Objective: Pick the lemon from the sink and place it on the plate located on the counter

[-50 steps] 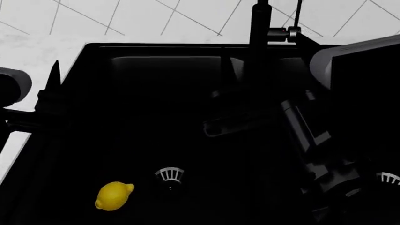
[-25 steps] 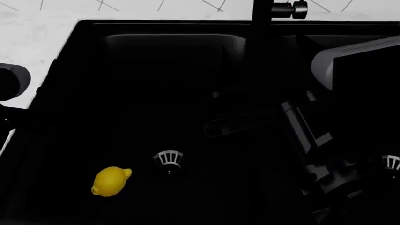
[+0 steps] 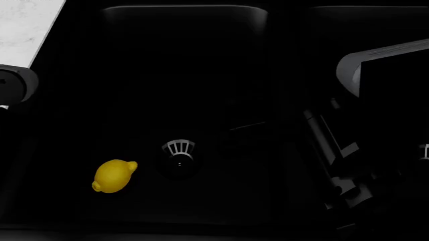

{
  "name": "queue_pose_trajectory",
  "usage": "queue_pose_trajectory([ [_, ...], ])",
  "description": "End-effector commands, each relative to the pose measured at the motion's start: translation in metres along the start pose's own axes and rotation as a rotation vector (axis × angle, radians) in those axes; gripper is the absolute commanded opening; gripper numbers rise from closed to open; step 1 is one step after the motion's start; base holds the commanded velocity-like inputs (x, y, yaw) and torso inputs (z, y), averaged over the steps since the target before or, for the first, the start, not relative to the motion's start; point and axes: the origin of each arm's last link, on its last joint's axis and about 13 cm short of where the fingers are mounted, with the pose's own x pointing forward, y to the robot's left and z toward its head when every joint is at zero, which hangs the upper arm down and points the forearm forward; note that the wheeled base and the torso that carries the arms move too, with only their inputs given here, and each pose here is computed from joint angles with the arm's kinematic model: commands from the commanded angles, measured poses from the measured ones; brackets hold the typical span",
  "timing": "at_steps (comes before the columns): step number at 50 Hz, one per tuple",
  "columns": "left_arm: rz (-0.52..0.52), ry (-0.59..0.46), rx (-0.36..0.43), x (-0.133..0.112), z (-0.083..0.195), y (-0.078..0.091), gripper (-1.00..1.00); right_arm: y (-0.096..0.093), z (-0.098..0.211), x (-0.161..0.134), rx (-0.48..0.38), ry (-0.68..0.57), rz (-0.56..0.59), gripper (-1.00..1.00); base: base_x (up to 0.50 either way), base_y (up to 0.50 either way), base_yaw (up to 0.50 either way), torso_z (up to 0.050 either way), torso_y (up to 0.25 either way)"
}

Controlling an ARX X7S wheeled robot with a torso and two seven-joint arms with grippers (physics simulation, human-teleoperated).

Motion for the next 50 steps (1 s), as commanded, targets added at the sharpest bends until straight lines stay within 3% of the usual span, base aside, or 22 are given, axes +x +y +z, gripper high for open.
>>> queue_pose_trajectory([
  [1,-0.034,-0.045,0.007,0.0,0.002,0.0,1.0,-0.001,-0.002,0.001,0.001,0.001,-0.004,1.0,0.0,0.0,0.0,0.0,0.0],
  [16,-0.055,-0.044,-0.001,0.002,0.007,0.0,1.0,-0.001,-0.001,0.0,0.0,-0.002,-0.003,1.0,0.0,0.0,0.0,0.0,0.0],
  [21,-0.123,0.011,0.014,0.02,0.03,0.002,1.0,-0.001,-0.001,-0.001,0.003,-0.002,-0.003,1.0,0.0,0.0,0.0,0.0,0.0],
  [24,-0.169,0.054,0.076,0.042,0.048,0.002,1.0,-0.001,0.001,-0.003,0.003,-0.005,-0.001,1.0,0.0,0.0,0.0,0.0,0.0],
  [30,-0.222,0.141,0.143,0.075,0.058,-0.006,1.0,-0.005,0.004,-0.005,0.014,-0.011,-0.009,1.0,0.0,0.0,0.0,0.0,0.0],
  [39,-0.277,0.323,0.283,0.121,0.033,-0.009,1.0,-0.005,0.004,-0.005,0.015,-0.011,-0.011,1.0,0.0,0.0,0.0,0.0,0.0],
  [44,-0.304,0.456,0.242,0.142,0.016,-0.007,1.0,-0.005,0.003,-0.004,0.011,-0.006,-0.012,1.0,0.0,0.0,0.0,0.0,0.0],
  [50,-0.342,0.524,0.307,0.155,0.001,-0.011,1.0,-0.006,0.004,-0.005,0.011,-0.007,-0.021,1.0,0.0,0.0,0.0,0.0,0.0],
])
